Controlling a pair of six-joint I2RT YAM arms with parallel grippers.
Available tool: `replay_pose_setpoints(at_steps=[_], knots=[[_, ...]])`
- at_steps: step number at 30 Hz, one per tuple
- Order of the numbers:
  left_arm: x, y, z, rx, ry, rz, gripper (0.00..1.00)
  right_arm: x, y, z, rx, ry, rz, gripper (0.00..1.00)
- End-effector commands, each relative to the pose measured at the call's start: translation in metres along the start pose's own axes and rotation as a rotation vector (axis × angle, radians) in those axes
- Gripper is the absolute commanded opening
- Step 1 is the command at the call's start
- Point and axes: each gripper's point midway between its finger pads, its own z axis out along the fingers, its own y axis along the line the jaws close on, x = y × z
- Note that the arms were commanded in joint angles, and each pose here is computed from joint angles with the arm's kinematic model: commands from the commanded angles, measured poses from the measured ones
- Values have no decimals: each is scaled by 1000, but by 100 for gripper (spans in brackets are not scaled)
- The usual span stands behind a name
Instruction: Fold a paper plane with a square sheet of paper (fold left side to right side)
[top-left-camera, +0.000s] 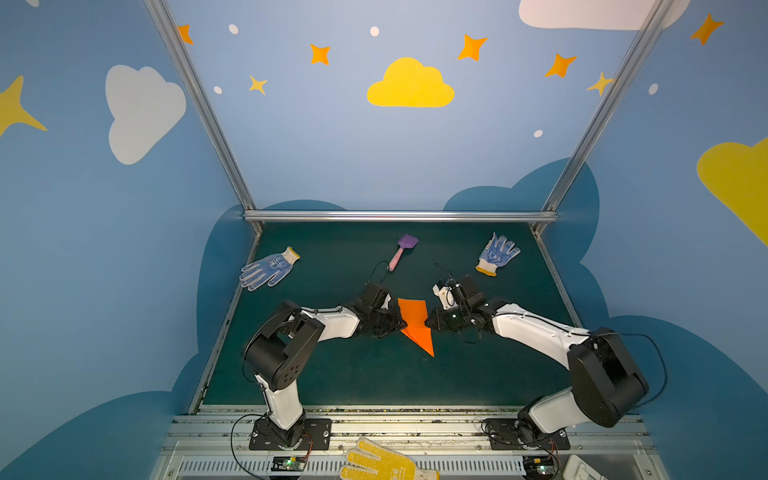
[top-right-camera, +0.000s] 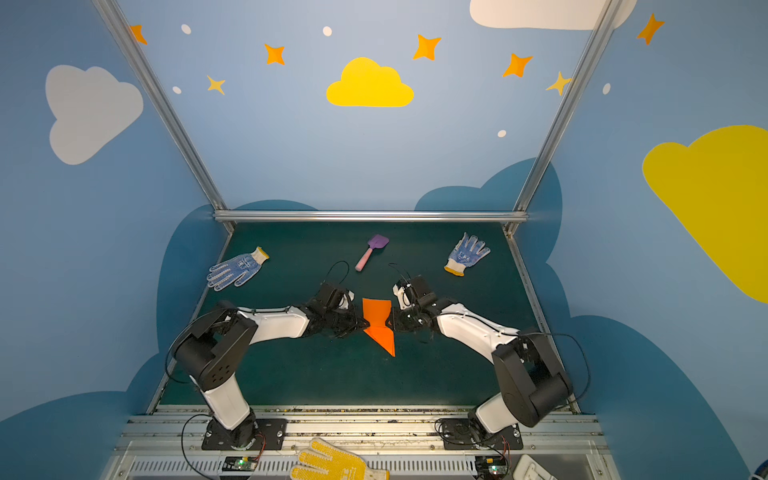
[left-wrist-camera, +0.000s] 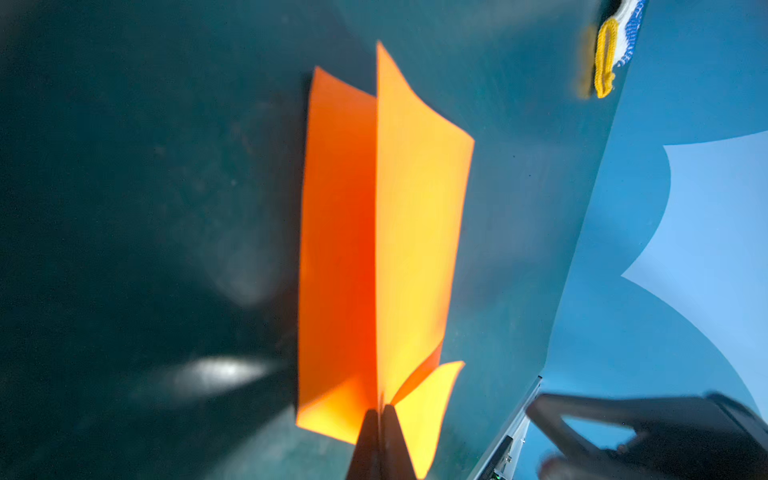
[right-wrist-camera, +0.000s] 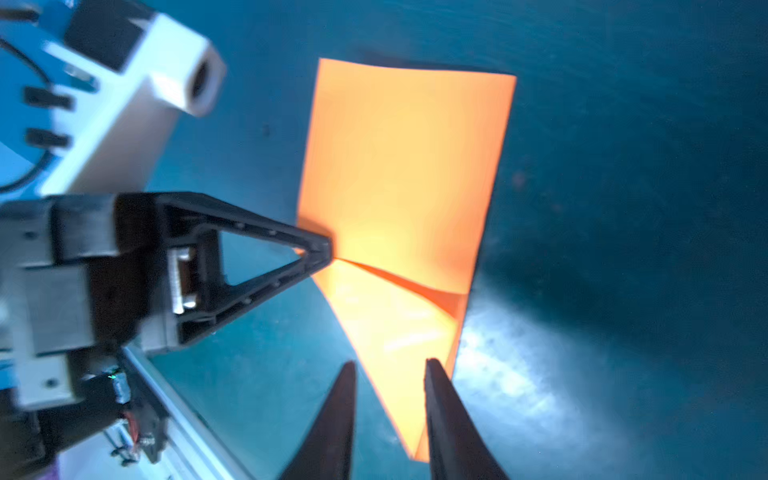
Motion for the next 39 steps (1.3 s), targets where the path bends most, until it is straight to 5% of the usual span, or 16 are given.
replay_pose_setpoints(at_steps=[1,23,39], knots=[[8,11,-10,-83,-6,-73,4,22,0,-1,90,46,-88,37],[12,-5,-19,-49,22,-164,4,48,18,41,358,28,-317,44],[12,-11,-25,-30,13,-157,4,51,10,44,394,36,-322,21]])
